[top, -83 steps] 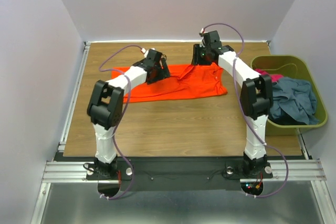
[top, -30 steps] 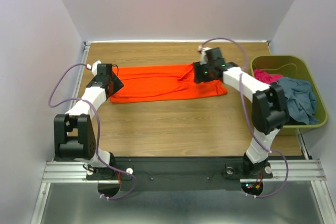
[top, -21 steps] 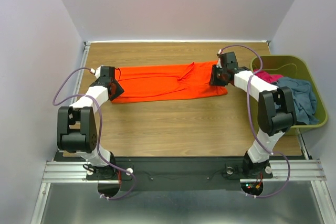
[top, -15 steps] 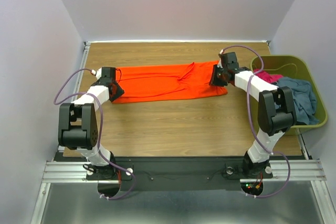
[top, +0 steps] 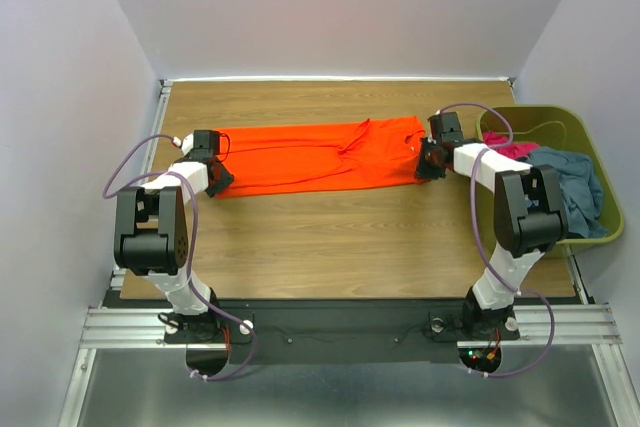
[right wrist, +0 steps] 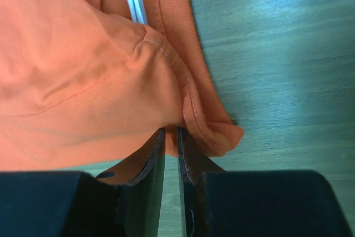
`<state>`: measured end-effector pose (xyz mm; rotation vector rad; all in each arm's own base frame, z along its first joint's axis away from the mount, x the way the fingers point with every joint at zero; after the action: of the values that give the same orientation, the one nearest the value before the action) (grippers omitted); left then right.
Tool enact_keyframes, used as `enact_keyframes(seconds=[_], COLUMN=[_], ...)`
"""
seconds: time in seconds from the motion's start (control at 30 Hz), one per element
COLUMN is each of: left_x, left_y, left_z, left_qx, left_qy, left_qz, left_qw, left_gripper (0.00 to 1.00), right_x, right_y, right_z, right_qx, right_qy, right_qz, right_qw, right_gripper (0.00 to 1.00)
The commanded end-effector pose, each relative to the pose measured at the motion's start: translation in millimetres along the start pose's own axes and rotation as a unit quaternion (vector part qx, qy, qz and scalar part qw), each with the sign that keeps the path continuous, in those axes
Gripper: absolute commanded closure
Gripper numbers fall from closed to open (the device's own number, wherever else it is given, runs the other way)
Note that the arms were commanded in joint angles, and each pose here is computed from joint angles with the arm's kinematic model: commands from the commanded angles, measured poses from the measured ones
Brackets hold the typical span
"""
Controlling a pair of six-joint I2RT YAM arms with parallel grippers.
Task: Fold and stack the t-shirts
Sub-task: Fold the tshirt
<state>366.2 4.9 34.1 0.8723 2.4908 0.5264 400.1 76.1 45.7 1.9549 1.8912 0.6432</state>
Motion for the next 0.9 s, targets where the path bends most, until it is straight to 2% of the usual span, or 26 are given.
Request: enact_keyframes(seconds=[0.0,0.17,0.37,0.6,0.67,0.87], left_x=[13,14,14,16,17,25], left_y=[0,-1,-1,-1,-3,2], left_z=[7,8,8,10,11,13], left_qx=[-0.002,0.0,0.001,0.001,0.004,0.002], left_qy=[0.029,0.031,0.03,0.037,0.039,0.049], left_qz=[0.015,0.017,0.017,0.022,0.025,0.016], left_qw=[0.999,0.999,0.999,0.999,0.999,0.999], left_gripper=[0.59,0.59,0.59,0.59,0.59,0.59], right_x=[-1,-2,-2,-22,-37,-48], right_y=[30,40,29,4,-3,-12], right_z=[-23,-34,-28,-6,2,14], right_qx=[-0.057,-0.076,-0.06,-0.02,-0.007,0.016], right_qy=[-0.005,-0.008,-0.005,-0.062,-0.1,-0.127], right_qz=[-0.009,-0.011,-0.007,0.001,-0.005,-0.013], right_qw=[0.998,0.997,0.998,0.998,0.995,0.992], right_gripper=[0.79,0.79,0.79,0.81,0.83,0.85])
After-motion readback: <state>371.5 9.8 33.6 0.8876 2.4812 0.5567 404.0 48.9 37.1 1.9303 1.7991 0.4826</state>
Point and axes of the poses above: each gripper's point midway between its finger pads, its own z axis out along the fingers, its own x axis along the line the jaws close on, y = z × x, the point moved 1 cm from there along -z, back along the fingers, and after that the axes turned 12 degrees about -z, right-handed, at the moved point
